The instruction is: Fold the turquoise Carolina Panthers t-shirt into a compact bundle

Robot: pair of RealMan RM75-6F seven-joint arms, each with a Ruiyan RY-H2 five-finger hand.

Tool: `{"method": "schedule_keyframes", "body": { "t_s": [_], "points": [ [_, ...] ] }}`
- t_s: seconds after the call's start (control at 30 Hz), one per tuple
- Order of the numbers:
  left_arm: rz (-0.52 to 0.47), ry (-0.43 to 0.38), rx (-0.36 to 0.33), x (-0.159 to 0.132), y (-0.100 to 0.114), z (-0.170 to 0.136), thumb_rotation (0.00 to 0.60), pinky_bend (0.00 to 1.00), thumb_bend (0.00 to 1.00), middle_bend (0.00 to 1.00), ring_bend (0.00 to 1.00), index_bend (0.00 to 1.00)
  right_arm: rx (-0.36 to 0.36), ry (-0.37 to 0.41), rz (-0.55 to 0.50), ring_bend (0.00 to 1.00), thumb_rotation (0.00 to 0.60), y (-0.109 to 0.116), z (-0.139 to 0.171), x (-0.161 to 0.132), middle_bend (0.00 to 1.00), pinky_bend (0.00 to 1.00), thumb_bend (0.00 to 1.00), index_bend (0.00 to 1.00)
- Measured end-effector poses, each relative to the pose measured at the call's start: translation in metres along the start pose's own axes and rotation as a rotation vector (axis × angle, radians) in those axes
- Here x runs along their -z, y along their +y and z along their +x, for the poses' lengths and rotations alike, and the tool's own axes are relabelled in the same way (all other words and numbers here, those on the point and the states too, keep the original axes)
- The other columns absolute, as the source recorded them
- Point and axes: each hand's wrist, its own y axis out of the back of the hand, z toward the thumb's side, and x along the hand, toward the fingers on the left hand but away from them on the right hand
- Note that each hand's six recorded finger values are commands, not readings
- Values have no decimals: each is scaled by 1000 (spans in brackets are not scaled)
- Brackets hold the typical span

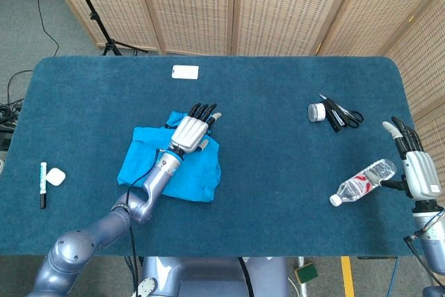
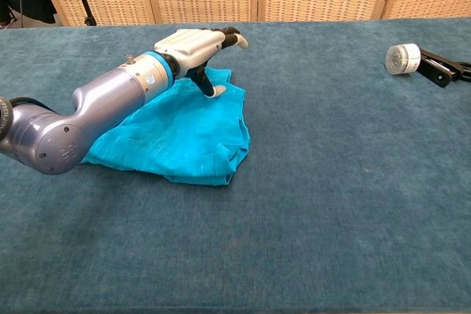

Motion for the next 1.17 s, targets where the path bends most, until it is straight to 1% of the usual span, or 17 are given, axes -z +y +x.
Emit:
{"method": "schedule_keyframes", "body": {
  "t_s": [0.13, 0.2, 0.3, 0.43, 0.6, 0.77, 0.9, 1.07, 1.17],
  "points": [
    [-49, -4, -37, 0, 7, 0, 600, 0, 142, 0, 0, 0, 3, 1, -2, 0, 600, 1, 0, 0, 0, 11, 0, 0],
    [-65, -10, -62, 1, 14, -1, 600, 0, 88, 0, 0, 0, 4, 1, -4, 0, 600, 1, 0, 0, 0, 11, 0, 0],
    [-86, -22, -110, 3, 27, -3, 600, 0, 33, 0, 0, 0, 4, 6, -5, 0, 600, 1, 1, -2, 0, 11, 0, 0],
    [-112, -41, -188, 10, 51, -9, 600, 0, 26, 0, 0, 0, 4, 15, -7, 0, 600, 1, 2, -4, 0, 11, 0, 0],
    [-130, -58, -260, 22, 80, -25, 600, 0, 9, 0, 0, 0, 8, 27, -8, 0, 600, 2, 5, -8, 0, 11, 0, 0],
    [-110, -43, -329, 50, 111, -60, 600, 0, 0, 0, 0, 0, 14, 36, -12, 0, 600, 5, 7, -11, 0, 11, 0, 0],
    [-66, 19, -360, 86, 129, -102, 600, 0, 0, 0, 0, 0, 17, 39, -6, 0, 600, 7, 8, -13, 0, 11, 0, 0],
    [0, 128, -343, 129, 134, -165, 600, 0, 0, 0, 0, 0, 30, 37, 34, 0, 600, 10, 9, -12, 0, 5, 0, 0],
    [25, 214, -326, 155, 131, -208, 600, 0, 0, 0, 0, 0, 57, 26, 93, 0, 600, 14, 10, -10, 0, 0, 0, 0]
  ]
}}
